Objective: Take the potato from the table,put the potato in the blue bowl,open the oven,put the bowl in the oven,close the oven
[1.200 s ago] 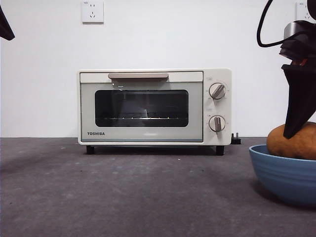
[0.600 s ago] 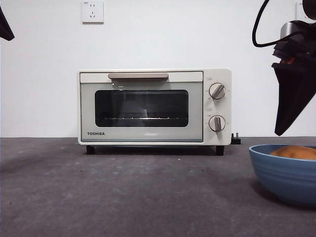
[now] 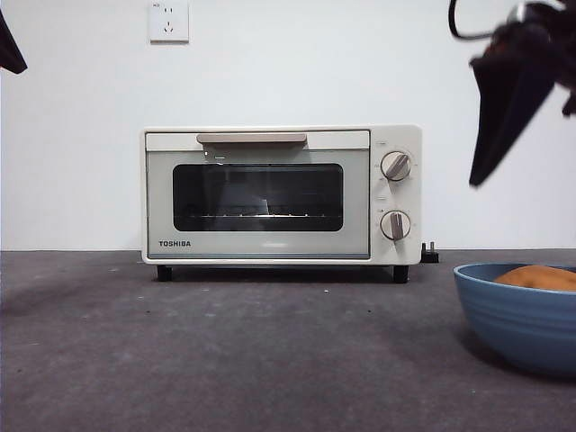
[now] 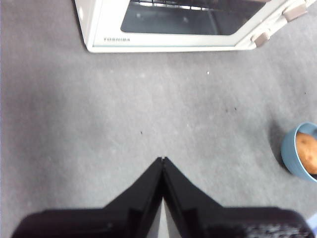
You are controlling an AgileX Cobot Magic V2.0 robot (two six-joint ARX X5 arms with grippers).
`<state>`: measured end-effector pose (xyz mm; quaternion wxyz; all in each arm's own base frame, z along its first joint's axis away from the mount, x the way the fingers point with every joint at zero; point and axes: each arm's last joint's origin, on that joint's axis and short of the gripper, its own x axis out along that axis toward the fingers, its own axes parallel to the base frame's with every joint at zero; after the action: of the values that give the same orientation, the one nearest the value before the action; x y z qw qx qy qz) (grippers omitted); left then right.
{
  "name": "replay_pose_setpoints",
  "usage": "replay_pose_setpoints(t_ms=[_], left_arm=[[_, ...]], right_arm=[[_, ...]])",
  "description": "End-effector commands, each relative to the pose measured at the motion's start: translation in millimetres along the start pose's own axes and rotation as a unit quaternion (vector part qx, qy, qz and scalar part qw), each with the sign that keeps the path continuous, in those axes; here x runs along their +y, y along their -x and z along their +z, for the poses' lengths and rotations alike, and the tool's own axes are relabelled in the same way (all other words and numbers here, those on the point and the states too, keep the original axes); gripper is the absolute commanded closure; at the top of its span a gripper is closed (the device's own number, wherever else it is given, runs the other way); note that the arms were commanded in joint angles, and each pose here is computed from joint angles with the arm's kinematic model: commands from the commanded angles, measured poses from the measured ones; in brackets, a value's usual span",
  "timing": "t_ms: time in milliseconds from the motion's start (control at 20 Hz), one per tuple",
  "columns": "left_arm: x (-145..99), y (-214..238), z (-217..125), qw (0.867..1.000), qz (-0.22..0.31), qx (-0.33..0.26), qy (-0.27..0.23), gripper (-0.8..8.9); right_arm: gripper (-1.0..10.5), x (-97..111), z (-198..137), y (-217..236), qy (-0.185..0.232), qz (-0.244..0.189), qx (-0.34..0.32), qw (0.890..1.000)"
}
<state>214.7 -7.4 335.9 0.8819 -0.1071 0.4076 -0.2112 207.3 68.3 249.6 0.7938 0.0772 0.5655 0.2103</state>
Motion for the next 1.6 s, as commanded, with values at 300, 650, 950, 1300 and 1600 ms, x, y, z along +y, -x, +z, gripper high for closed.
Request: replay_pose_setpoints(t_ms=[300,650,950,1300,1600], left_arm=[[-13.6,-11.3,14.7,0.999,-0.032,-0.041,-0.011,8.19],[-22.8,-73.1,75.8,0.997,-0.064,-0.007,-0.035,8.19],[-57.3,-126.8,129.5,0.991,-0.068,-0.007,-0.113,8.19],[-66.5,-175.7,145.3,0.991,-0.034,0.014,-0.126,8.19],[-59.5,-190.4,137.9,0.990,-0.017,0.049,-0.130,8.19]], right_arm=[[7.2,23.5,10.2,60.5,0.035,0.004,-0.024,0.999],[9.6,35.6,-44.9,121.2,0.042,0.000,-0.110,0.993],[9.6,37.6,-84.3,151.4,0.036,-0.029,-0.188,0.981],[9.5,37.4,-104.8,159.3,0.002,-0.019,-0.193,0.981],[9.5,37.5,-105.6,160.1,0.001,-0.020,-0.198,0.980]])
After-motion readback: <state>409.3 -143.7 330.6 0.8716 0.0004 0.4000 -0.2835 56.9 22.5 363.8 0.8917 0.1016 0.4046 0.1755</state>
